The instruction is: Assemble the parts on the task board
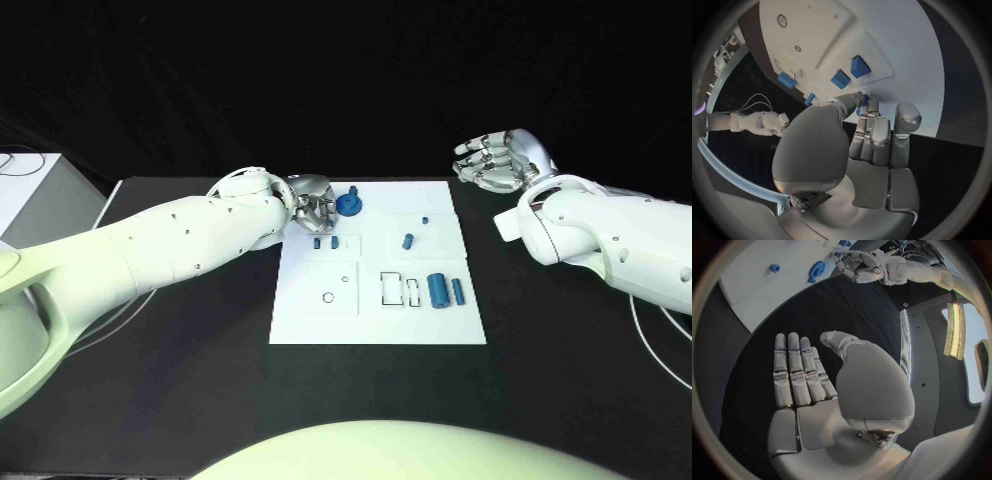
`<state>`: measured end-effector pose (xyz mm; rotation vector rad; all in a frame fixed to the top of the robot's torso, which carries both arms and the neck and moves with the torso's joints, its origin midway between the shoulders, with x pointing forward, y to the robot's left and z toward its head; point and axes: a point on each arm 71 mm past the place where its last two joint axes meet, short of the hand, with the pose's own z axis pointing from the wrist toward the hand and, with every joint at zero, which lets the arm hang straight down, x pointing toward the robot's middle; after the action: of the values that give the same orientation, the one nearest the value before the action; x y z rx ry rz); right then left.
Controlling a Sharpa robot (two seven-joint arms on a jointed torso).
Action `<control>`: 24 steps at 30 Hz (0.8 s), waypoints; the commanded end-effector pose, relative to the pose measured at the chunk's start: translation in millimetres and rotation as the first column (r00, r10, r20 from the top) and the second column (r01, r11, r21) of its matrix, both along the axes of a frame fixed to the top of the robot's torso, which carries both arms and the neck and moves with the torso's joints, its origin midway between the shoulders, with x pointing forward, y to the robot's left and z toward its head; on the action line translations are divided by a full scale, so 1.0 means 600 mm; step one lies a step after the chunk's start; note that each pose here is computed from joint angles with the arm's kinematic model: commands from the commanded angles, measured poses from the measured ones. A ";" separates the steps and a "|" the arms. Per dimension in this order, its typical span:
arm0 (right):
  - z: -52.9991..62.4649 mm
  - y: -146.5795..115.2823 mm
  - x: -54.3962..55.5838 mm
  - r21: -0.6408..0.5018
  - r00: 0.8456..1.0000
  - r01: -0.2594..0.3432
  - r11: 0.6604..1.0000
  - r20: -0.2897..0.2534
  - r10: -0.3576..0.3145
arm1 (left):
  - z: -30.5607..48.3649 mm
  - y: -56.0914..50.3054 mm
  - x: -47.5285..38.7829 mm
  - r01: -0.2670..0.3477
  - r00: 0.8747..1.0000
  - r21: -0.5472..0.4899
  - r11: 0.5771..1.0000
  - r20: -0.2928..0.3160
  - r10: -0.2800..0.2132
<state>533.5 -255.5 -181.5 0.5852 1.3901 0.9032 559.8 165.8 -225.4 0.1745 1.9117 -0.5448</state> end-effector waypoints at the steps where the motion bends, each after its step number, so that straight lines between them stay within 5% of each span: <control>1: 0.001 0.003 0.000 -0.002 1.000 -0.021 1.000 0.008 0.021 | -0.011 -0.001 -0.005 0.013 1.000 0.027 1.000 -0.028 -0.013; 24: 0.001 -0.001 0.000 -0.004 1.000 -0.014 1.000 0.005 0.014 | -0.005 0.006 -0.006 0.011 1.000 -0.010 1.000 0.000 -0.011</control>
<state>533.9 -257.1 -181.5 0.5861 1.3890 0.8994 556.5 171.7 -229.8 0.1752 1.9176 -0.5435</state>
